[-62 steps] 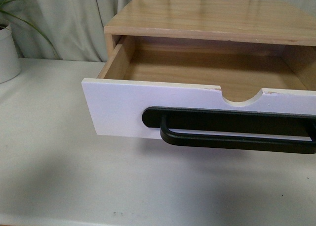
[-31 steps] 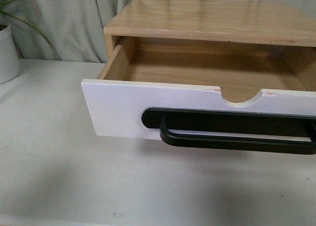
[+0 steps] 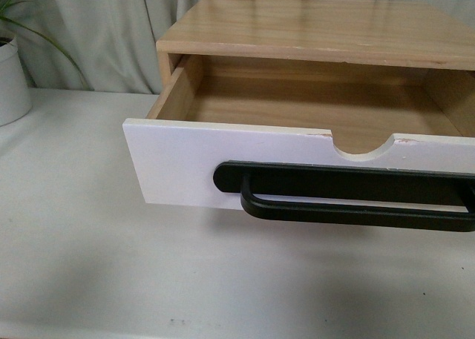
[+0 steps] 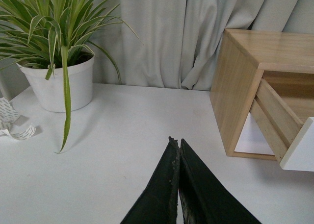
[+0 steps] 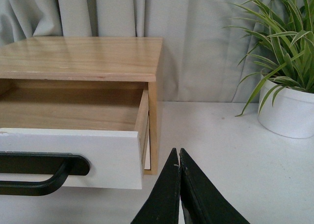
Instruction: Pull drawer
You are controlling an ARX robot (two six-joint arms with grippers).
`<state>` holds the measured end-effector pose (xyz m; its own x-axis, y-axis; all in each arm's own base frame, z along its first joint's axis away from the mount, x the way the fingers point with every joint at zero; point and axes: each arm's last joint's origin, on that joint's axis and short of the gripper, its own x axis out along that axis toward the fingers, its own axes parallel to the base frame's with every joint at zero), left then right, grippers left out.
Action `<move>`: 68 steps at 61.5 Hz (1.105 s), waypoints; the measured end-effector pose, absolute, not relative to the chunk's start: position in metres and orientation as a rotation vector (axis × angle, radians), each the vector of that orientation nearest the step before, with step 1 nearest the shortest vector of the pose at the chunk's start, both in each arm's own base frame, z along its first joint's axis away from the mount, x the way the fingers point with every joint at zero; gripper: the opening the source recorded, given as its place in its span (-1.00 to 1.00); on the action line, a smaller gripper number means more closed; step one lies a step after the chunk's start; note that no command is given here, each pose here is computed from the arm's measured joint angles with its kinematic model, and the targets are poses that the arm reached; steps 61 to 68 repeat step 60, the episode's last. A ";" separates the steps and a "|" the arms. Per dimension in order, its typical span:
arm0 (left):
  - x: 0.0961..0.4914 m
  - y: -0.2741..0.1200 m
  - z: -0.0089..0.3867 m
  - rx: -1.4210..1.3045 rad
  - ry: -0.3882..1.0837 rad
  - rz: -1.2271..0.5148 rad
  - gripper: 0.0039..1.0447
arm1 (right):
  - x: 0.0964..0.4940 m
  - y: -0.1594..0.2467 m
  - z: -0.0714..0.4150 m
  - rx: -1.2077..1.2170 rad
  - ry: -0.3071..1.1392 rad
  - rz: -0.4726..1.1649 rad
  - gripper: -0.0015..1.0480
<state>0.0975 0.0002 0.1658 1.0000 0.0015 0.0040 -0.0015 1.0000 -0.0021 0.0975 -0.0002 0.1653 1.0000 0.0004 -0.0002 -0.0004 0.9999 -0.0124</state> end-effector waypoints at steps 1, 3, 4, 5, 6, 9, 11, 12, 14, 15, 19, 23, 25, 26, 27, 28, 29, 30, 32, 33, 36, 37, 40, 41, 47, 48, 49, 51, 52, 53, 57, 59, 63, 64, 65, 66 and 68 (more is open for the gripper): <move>0.098 0.000 0.166 -0.002 -0.004 0.002 -0.93 | 0.098 0.000 0.165 -0.012 0.000 0.000 -0.98; 0.098 0.000 0.166 -0.002 -0.004 0.002 -0.93 | 0.098 0.000 0.165 -0.012 0.000 0.000 -0.98; 0.098 0.000 0.166 -0.002 -0.004 0.002 -0.93 | 0.098 0.000 0.165 -0.013 0.000 0.000 -0.95; 0.098 0.000 0.166 -0.004 -0.004 0.002 -0.88 | 0.098 0.000 0.165 -0.013 0.000 0.000 -0.92; 0.098 0.000 0.166 -0.003 -0.004 0.002 -0.85 | 0.098 0.000 0.165 -0.013 0.000 0.000 -0.85; 0.098 0.000 0.166 -0.003 -0.004 0.002 -0.68 | 0.098 0.000 0.165 -0.012 0.000 0.000 -0.69; 0.098 0.000 0.166 -0.003 -0.004 0.002 -0.54 | 0.098 0.000 0.165 -0.012 0.000 0.000 -0.55; 0.098 0.000 0.166 -0.003 -0.004 0.002 -0.51 | 0.098 0.000 0.165 -0.012 0.000 0.000 -0.52; 0.098 0.000 0.166 -0.003 -0.004 0.002 -0.37 | 0.098 0.000 0.165 -0.012 0.000 0.000 -0.41; 0.098 0.000 0.166 -0.003 -0.004 0.002 -0.33 | 0.098 0.000 0.165 -0.012 0.000 0.000 -0.35; 0.098 0.000 0.166 -0.003 -0.004 0.002 -0.09 | 0.098 0.000 0.165 -0.012 0.000 0.000 -0.11; 0.098 0.000 0.166 -0.003 -0.004 0.002 0.11 | 0.098 0.000 0.165 -0.012 0.000 0.000 0.09; 0.098 0.000 0.166 -0.003 -0.004 0.002 0.25 | 0.098 0.000 0.165 -0.012 0.000 0.000 0.23; 0.097 0.000 0.166 -0.003 -0.005 0.002 0.29 | 0.098 0.000 0.165 -0.012 0.000 0.000 0.26; 0.098 0.000 0.166 -0.003 -0.004 0.002 0.35 | 0.098 0.000 0.165 -0.012 0.000 0.000 0.33; 0.097 0.000 0.166 -0.003 -0.005 0.002 0.42 | 0.098 0.000 0.165 -0.012 0.000 0.000 0.40; 0.097 0.000 0.166 -0.003 -0.005 0.002 0.46 | 0.098 0.000 0.165 -0.012 0.000 0.000 0.43; 0.097 0.000 0.166 -0.003 -0.005 0.002 0.56 | 0.098 0.000 0.165 -0.012 0.000 0.000 0.53; 0.097 0.000 0.166 -0.003 -0.005 0.002 0.73 | 0.098 0.000 0.165 -0.012 0.000 0.000 0.70; 0.097 0.000 0.166 -0.003 -0.005 0.002 0.83 | 0.098 0.000 0.165 -0.012 0.000 0.000 0.77; 0.097 0.000 0.166 -0.002 -0.005 0.002 0.91 | 0.098 0.000 0.165 -0.010 0.000 0.000 0.86; 0.098 0.000 0.166 -0.002 -0.004 0.002 0.89 | 0.098 0.000 0.165 -0.010 0.000 0.000 0.83; 0.097 0.000 0.166 -0.002 -0.005 0.002 0.87 | 0.098 0.000 0.165 -0.010 0.000 0.000 0.81; 0.098 0.000 0.166 -0.002 -0.004 0.002 0.88 | 0.098 0.000 0.165 -0.010 0.000 0.000 0.82; 0.097 0.000 0.166 -0.002 -0.005 0.002 0.88 | 0.098 0.000 0.165 -0.010 0.000 0.000 0.83; 0.097 0.000 0.166 -0.002 -0.005 0.002 0.88 | 0.098 0.000 0.165 -0.010 0.000 0.000 0.83; 0.098 0.000 0.166 -0.002 -0.004 0.002 0.88 | 0.098 0.000 0.165 -0.010 0.000 0.000 0.83; 0.098 0.000 0.166 -0.002 -0.004 0.002 0.88 | 0.098 0.000 0.165 -0.010 0.000 0.000 0.83; 0.097 0.000 0.166 -0.002 -0.005 0.002 0.88 | 0.098 0.000 0.165 -0.010 0.000 0.000 0.83; 0.098 0.000 0.166 -0.002 -0.004 0.002 0.88 | 0.098 0.000 0.165 -0.010 0.000 0.000 0.83; 0.097 0.000 0.166 -0.002 -0.005 0.002 0.88 | 0.098 0.000 0.165 -0.010 0.000 0.000 0.83; 0.098 0.000 0.166 -0.002 -0.004 0.002 0.88 | 0.098 0.000 0.165 -0.010 0.000 0.000 0.83; 0.097 0.000 0.166 -0.002 -0.005 0.002 0.88 | 0.098 0.000 0.165 -0.010 0.000 0.000 0.83; 0.097 0.000 0.166 -0.002 -0.005 0.002 0.88 | 0.098 0.000 0.165 -0.010 0.000 0.000 0.83; 0.097 0.000 0.166 -0.002 -0.005 0.002 0.88 | 0.098 0.000 0.165 -0.010 0.000 0.000 0.83; 0.097 0.000 0.166 -0.002 -0.005 0.002 0.88 | 0.098 0.000 0.165 -0.010 0.000 0.000 0.83; 0.097 0.000 0.166 -0.002 -0.005 0.002 0.88 | 0.098 0.000 0.165 -0.010 0.000 0.000 0.83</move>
